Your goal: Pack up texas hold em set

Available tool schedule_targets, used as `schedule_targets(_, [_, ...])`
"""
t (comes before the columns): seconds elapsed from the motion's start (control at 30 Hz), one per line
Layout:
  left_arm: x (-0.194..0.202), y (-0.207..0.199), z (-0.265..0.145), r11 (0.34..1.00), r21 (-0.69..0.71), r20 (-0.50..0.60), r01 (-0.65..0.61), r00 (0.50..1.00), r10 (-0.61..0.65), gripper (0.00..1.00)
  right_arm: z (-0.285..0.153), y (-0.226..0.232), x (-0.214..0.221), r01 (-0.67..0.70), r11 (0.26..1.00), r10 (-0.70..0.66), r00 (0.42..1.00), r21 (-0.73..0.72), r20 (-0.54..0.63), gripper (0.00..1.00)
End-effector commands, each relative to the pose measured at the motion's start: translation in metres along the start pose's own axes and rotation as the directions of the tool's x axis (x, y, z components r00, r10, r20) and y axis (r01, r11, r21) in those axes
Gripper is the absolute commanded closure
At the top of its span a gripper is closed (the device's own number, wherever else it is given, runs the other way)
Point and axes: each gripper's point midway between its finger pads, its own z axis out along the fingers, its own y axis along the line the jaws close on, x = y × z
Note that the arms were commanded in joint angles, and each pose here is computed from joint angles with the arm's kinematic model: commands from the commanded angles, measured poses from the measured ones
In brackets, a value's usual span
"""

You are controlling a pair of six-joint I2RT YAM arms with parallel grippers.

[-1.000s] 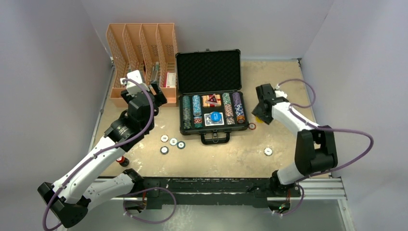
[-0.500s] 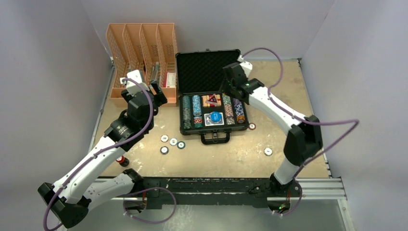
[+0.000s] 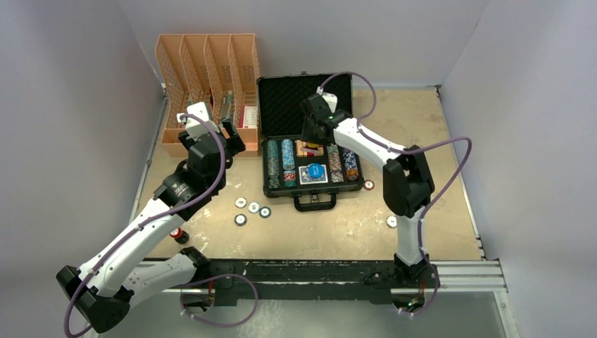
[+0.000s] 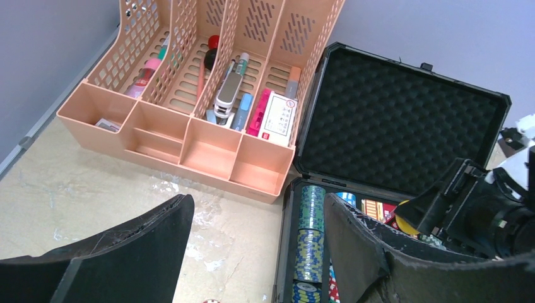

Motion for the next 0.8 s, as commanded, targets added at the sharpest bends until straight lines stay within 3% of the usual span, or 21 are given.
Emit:
schedule_targets(0.0, [-0.013, -0.002, 0.000, 0.999, 0.006, 0.034, 0.045, 0.998, -0.045, 0.25, -0.005, 0.008, -0.007, 0.027, 0.999, -0.027, 1.000, -0.017, -0.004, 0.51])
schedule_targets(0.23, [-0.014, -0.001, 0.000, 0.999, 0.000, 0.038, 0.045, 0.998, -0.045, 0.25, 0.000, 0.013, 0.003, 0.046, 0.998, -0.049, 0.997, -0.040, -0.055, 0.47])
schedule_targets(0.47, [-0.016, 0.003, -0.001, 0.998, -0.011, 0.049, 0.056, 0.997, -0.055, 0.25, -0.017, 0.016, -0.004, 0.038, 0.997, -0.042, 0.998, -0.068, -0.055, 0.34])
schedule_targets(0.6, [-0.017, 0.001, -0.001, 0.998, -0.002, 0.046, 0.056, 0.997, -0.056, 0.25, -0.039, 0.006, -0.023, -0.003, 0.999, 0.004, 1.000, -0.043, 0.018, 0.32])
schedule_targets(0.77, [-0.017, -0.001, -0.003, 0.998, 0.012, 0.043, 0.062, 0.997, -0.062, 0.25, -0.073, -0.047, -0.040, -0.139, 0.989, 0.132, 0.984, 0.048, 0.120, 0.35])
